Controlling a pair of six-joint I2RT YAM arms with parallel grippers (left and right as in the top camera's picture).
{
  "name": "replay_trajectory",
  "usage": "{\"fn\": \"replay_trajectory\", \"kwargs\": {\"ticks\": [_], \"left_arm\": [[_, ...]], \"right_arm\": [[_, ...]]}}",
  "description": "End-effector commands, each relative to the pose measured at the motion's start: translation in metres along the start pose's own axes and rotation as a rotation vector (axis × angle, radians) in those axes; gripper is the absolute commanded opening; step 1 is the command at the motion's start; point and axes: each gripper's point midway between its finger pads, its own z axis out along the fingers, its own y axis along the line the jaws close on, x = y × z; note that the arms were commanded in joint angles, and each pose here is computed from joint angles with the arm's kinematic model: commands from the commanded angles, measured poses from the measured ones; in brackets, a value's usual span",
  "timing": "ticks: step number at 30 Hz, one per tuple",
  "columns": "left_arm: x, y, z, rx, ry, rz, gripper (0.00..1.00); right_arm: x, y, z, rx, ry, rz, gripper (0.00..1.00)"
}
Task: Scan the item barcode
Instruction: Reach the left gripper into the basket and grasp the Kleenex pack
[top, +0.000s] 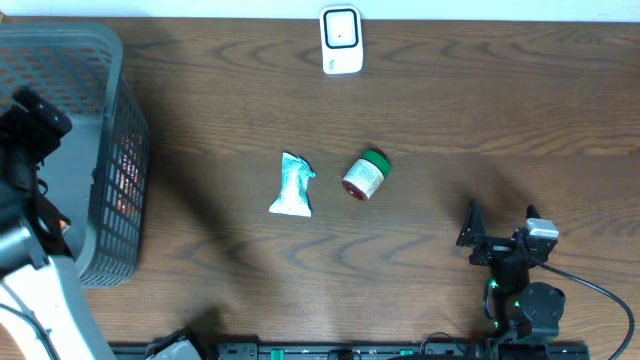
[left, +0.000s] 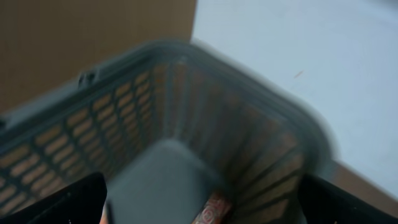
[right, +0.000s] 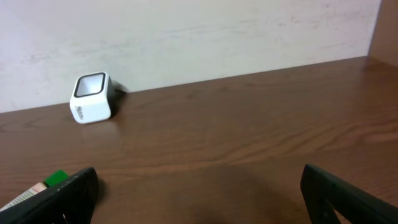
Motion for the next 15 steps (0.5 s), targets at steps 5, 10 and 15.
{"fn": "replay_trajectory", "kwargs": {"ticks": [5, 10, 15], "left_arm": [[0.060, 0.071, 0.054, -0.283, 0.257, -0.011, 0.98], [0.103, 0.094, 0.078, -0.355, 0.421, -0.034, 0.98], [0.132, 0.120, 0.087, -0.468, 0.520, -0.084, 0.98]], "right_arm": [[0.000, 0.001, 0.000, -0.005, -0.002, -0.016, 0.99], [0.000, 0.001, 0.000, -0.005, -0.002, -0.016, 0.99], [0.000, 0.001, 0.000, -0.005, -0.002, -0.016, 0.99]]}}
